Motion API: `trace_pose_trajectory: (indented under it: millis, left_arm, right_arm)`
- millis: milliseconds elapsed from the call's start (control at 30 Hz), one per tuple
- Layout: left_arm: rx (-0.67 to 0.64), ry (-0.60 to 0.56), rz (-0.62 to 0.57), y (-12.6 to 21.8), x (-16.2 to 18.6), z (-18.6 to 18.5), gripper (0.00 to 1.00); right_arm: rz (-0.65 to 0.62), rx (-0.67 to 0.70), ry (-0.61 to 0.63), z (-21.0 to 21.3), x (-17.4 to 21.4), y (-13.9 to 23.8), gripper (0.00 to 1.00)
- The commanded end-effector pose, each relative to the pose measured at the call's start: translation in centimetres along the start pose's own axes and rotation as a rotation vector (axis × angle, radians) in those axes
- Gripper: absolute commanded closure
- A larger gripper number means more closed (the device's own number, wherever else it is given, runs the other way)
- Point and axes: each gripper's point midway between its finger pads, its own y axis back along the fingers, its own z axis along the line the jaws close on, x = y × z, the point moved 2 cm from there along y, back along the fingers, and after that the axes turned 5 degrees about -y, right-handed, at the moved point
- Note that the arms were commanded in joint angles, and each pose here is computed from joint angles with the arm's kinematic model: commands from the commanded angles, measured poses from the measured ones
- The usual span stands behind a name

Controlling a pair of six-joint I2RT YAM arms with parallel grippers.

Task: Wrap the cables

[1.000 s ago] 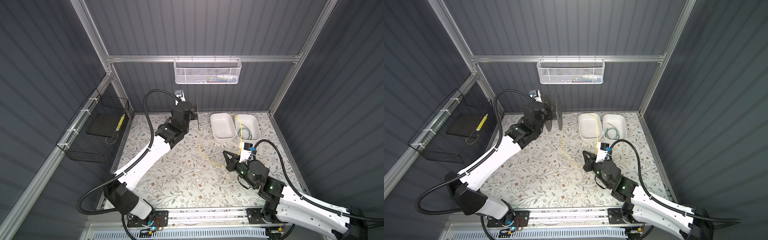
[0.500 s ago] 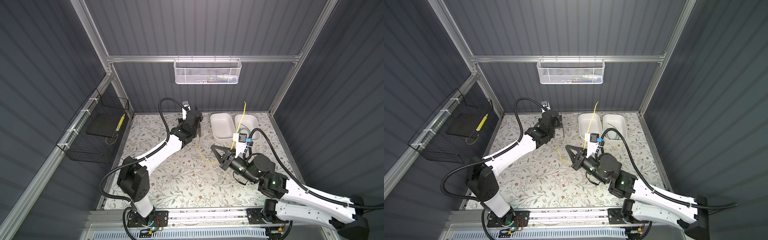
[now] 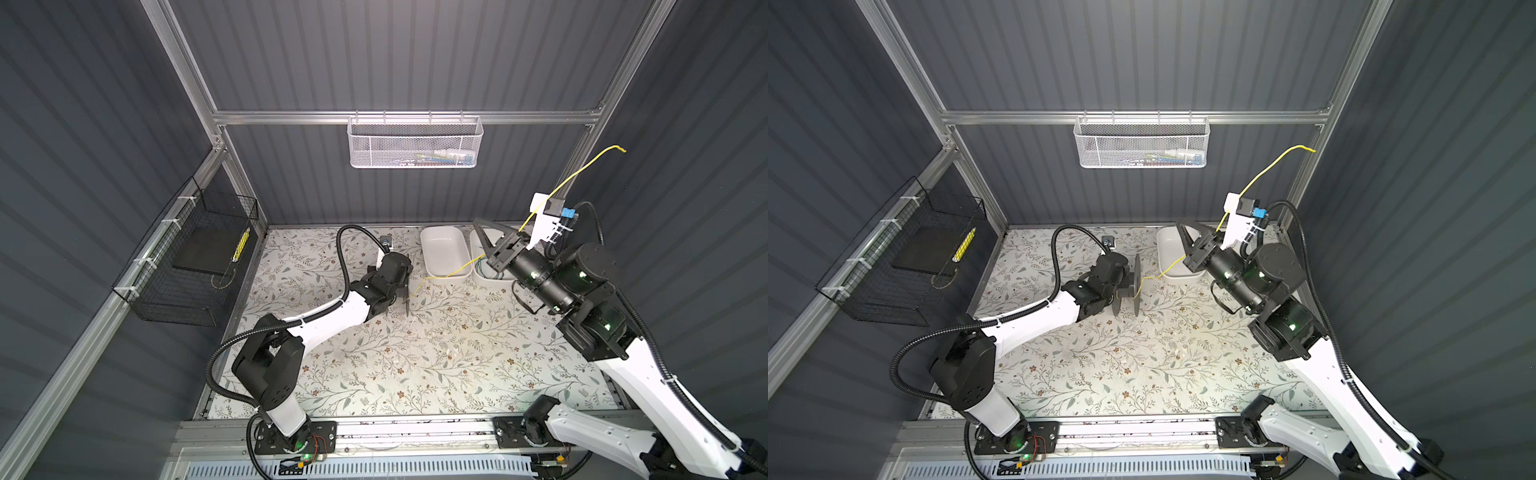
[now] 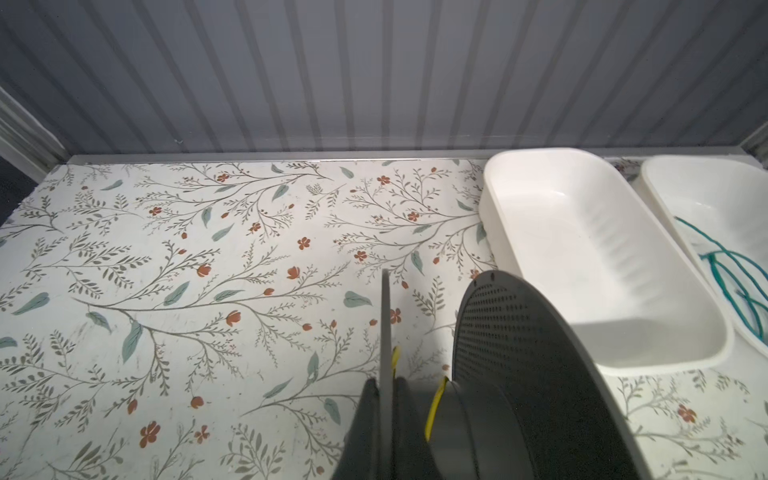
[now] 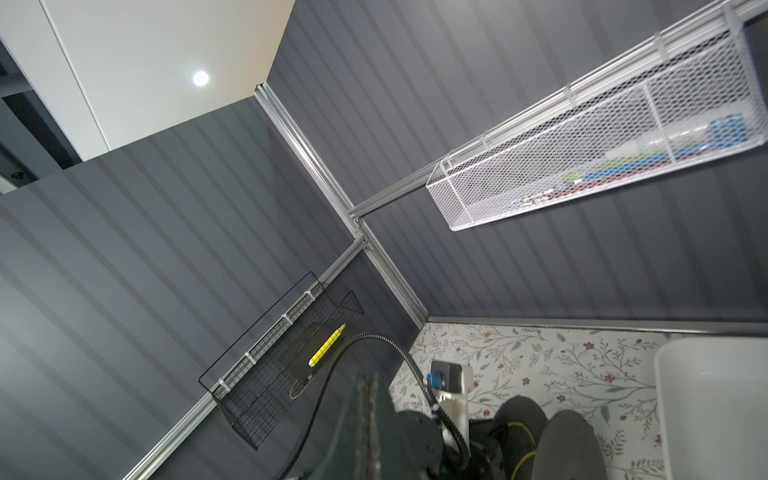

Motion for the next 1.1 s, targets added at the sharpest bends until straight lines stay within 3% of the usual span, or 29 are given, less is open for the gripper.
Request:
trace_pose_trajectory:
  millis: [0, 233, 633, 833, 967, 1067]
  left_arm:
    - [-0.029, -0.143, 0.008, 0.9, 1.0, -0.3, 1.0]
    - [0.121, -0.332, 0.056, 4.5, 3.7, -3.1, 1.0]
    - [0.231, -0.423, 0.128, 13.3, 5.3, -0.2, 1.0]
    - [0.403, -0.38, 0.108, 18.3, 4.3, 0.4, 1.0]
    - [0.56, -0.369, 0.073, 21.8, 3.2, 0.5, 1.0]
    - [0.602, -0.328, 0.024, 23.9, 1.8, 1.5, 1.0]
  right_arm:
    - [-0.096, -0.138, 0.018, 4.2, -5.1, 1.4, 1.0]
    - [-0.106, -0.052, 0.04, 1.0, -7.9, -1.5, 1.0]
    - [-0.171, 0.136, 0.015, -10.5, -13.1, -6.3, 1.0]
    - [-0.173, 0.313, -0.012, -19.9, -12.3, -8.9, 1.0]
    - [-0.143, 0.419, -0.029, -25.8, -9.5, -9.8, 1.0]
    - [-0.118, 0.477, -0.062, -29.7, -6.8, -9.8, 1.0]
